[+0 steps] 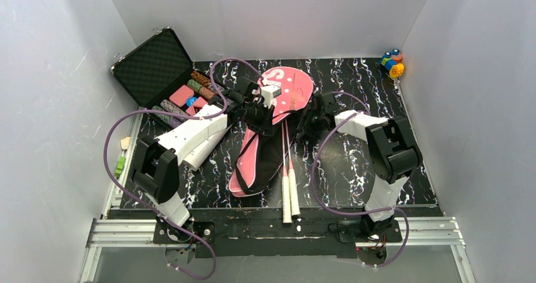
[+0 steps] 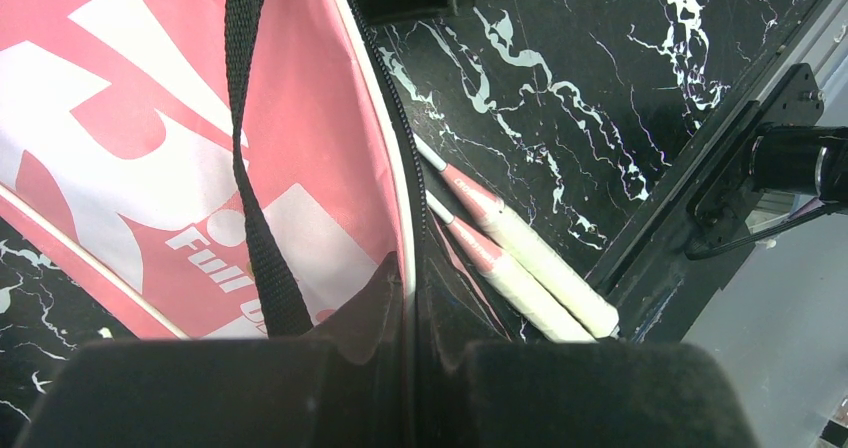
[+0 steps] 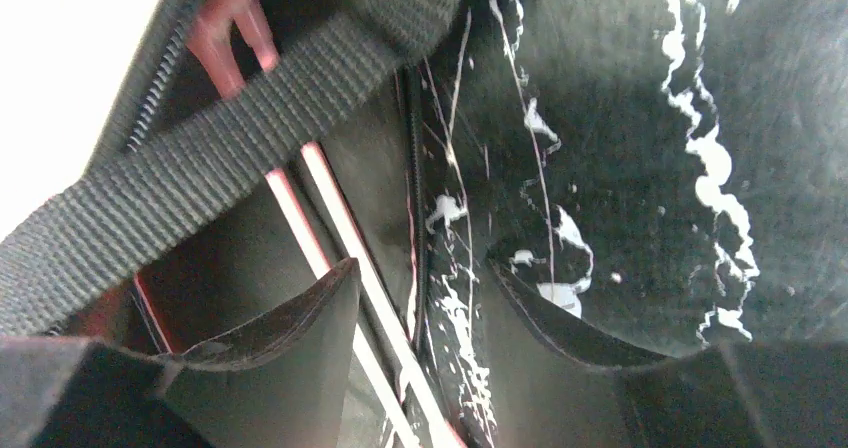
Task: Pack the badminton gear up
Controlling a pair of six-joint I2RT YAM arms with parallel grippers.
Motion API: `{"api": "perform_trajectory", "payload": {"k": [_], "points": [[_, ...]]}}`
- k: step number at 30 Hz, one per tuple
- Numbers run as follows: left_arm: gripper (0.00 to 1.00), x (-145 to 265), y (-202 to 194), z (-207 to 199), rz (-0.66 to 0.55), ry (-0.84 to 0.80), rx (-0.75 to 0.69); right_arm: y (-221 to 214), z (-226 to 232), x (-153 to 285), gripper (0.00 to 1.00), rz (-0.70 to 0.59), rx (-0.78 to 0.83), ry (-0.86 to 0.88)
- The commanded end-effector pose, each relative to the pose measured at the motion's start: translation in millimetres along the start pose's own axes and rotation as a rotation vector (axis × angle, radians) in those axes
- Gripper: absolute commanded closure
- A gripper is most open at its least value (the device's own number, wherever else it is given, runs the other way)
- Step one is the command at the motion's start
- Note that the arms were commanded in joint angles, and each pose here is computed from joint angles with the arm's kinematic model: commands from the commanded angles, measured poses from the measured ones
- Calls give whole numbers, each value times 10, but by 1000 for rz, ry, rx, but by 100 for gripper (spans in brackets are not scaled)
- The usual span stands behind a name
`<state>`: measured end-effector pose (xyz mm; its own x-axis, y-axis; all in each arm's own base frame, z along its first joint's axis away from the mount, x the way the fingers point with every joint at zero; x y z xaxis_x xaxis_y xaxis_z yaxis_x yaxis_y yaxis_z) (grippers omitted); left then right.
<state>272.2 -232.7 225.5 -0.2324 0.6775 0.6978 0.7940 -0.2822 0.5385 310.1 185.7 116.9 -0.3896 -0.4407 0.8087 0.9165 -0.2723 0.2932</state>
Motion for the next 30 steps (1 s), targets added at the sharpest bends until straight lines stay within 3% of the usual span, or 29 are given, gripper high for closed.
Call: {"api": "perform_trajectory", "payload": {"k": [1, 9, 11, 14, 15, 17, 19, 24, 30], "points": [[100, 149, 147, -193, -50, -85, -34, 127, 62, -81, 45, -72, -24, 39], [100, 191, 192, -244, -57, -106, -30, 84, -6, -254, 54, -77, -111, 19], [100, 155, 171, -217, -45, -100, -31, 23, -20, -347, 66, -92, -157, -2], [100, 21, 21, -116, 12, -89, -16, -14, 11, -390, 95, -71, -134, -38], [96, -15, -19, -90, 25, -89, -11, -24, 14, -354, 99, -79, -128, -29], [76, -63, -100, -74, 36, -115, -16, -16, 71, -186, 99, -102, -112, 7], [46, -47, -104, -154, 23, -135, -66, 24, 244, 216, 99, -143, -62, 77], [33, 2, -10, -264, -11, -141, -132, 14, 439, 746, 99, -183, -23, 166], [30, 24, 86, -329, -33, -139, -148, -30, 543, 1165, 99, -188, 9, 192]]}}
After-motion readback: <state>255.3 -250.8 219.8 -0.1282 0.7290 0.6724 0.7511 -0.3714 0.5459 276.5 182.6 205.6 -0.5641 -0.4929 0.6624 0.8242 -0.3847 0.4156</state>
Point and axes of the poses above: each gripper's point midway between its finger pads, its own x axis back along the fingers, its own z axis along the line the jaws close on, y = z × x, the point moved 10 cm from there along x, back along the fingers, and after that the axes turned 9 degrees about x, right-handed, at the moved point
